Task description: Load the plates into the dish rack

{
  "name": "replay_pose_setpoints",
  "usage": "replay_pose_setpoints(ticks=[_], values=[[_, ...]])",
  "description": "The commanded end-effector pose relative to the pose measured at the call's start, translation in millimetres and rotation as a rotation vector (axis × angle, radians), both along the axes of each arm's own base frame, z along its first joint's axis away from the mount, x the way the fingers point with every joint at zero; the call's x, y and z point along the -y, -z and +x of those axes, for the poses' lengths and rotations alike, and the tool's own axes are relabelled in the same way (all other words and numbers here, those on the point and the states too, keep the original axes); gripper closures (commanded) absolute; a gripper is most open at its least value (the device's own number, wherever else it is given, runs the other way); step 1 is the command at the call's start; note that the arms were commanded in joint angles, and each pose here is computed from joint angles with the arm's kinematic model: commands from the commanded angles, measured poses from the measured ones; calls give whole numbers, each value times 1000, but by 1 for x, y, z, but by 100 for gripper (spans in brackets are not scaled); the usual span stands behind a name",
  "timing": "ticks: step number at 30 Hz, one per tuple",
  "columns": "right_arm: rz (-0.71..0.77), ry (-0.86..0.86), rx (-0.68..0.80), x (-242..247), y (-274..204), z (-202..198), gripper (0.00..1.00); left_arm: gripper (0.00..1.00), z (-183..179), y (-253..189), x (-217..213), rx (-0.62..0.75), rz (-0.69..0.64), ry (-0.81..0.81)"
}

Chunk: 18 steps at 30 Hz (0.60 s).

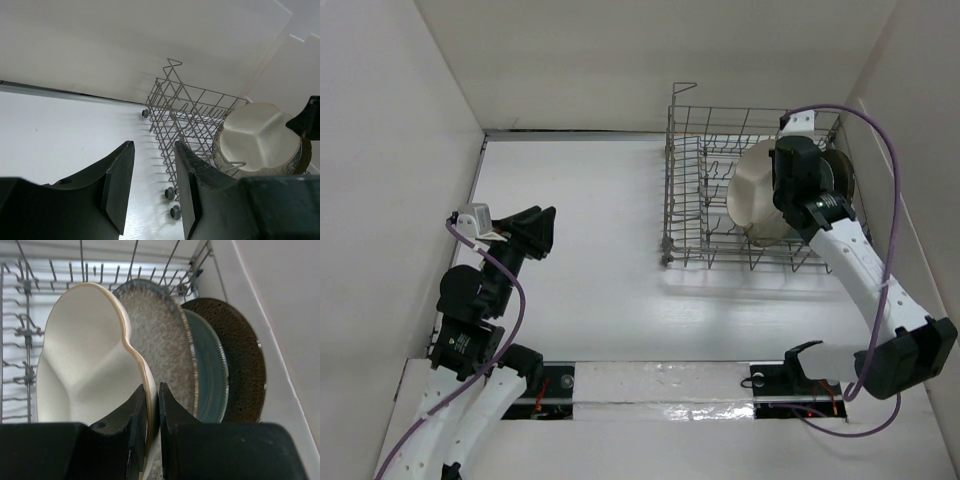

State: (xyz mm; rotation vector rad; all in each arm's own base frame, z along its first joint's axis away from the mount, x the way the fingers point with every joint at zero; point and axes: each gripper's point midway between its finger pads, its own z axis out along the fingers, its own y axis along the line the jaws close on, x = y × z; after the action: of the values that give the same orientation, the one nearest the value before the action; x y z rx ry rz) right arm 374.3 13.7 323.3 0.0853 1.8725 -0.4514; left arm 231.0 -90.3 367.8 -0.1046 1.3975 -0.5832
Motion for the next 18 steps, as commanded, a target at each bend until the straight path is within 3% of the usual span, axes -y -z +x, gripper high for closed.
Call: replay_pose_setpoints(ticks=[1,18], values=[[115,15,272,-8,-87,6,100,65,-6,-13,1,55,-23,19],[-127,0,79,-44,-81,27,100,65,-14,-17,5,76,-20,49]])
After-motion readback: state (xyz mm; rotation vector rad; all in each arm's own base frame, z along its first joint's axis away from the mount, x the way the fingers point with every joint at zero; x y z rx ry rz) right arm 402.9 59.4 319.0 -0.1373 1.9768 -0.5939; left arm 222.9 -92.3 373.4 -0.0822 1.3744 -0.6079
